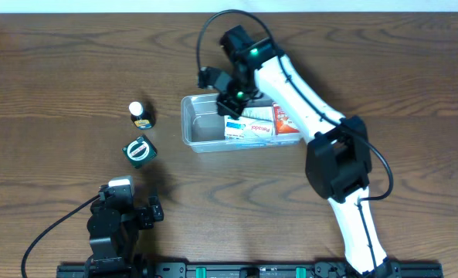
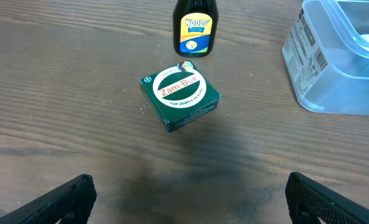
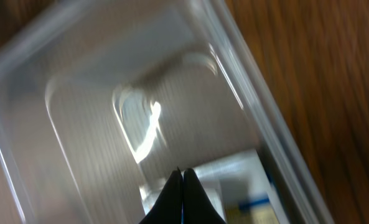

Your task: Pack container

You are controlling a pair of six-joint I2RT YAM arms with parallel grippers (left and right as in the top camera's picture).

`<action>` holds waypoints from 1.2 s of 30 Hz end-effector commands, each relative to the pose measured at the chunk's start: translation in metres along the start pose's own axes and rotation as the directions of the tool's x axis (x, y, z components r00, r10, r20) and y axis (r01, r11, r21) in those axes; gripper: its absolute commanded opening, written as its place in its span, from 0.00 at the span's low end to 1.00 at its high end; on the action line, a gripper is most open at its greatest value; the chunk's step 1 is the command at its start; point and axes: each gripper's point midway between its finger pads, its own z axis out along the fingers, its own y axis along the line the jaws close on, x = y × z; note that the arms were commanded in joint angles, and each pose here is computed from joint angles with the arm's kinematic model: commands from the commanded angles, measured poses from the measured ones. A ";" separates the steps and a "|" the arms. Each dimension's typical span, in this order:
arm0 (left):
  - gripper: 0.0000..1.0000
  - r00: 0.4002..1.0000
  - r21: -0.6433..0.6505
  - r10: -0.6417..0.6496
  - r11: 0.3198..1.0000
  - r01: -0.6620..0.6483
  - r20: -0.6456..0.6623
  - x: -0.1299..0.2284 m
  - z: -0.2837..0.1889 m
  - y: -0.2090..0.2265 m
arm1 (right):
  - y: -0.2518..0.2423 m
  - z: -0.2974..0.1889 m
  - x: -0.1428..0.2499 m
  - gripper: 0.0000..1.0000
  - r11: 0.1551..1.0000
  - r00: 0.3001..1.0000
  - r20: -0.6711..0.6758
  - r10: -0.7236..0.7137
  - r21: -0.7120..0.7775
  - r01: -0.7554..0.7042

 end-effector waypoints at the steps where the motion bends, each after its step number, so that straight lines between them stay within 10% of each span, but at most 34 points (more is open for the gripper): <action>1: 0.98 1.000 0.009 0.003 1.000 -0.003 0.004 -0.001 -0.001 -0.002 | 0.014 0.002 -0.017 0.01 0.994 0.996 0.007 0.083 0.070 -0.084; 11: 0.98 1.000 0.009 0.003 1.000 -0.003 0.004 -0.001 -0.001 -0.002 | -0.021 -0.003 0.010 0.01 0.843 0.924 -0.023 0.381 0.419 -0.337; 36: 0.98 1.000 0.009 0.003 1.000 -0.003 0.004 -0.001 -0.001 -0.002 | -0.006 0.028 0.039 0.01 0.909 0.929 -0.130 0.347 0.288 -0.300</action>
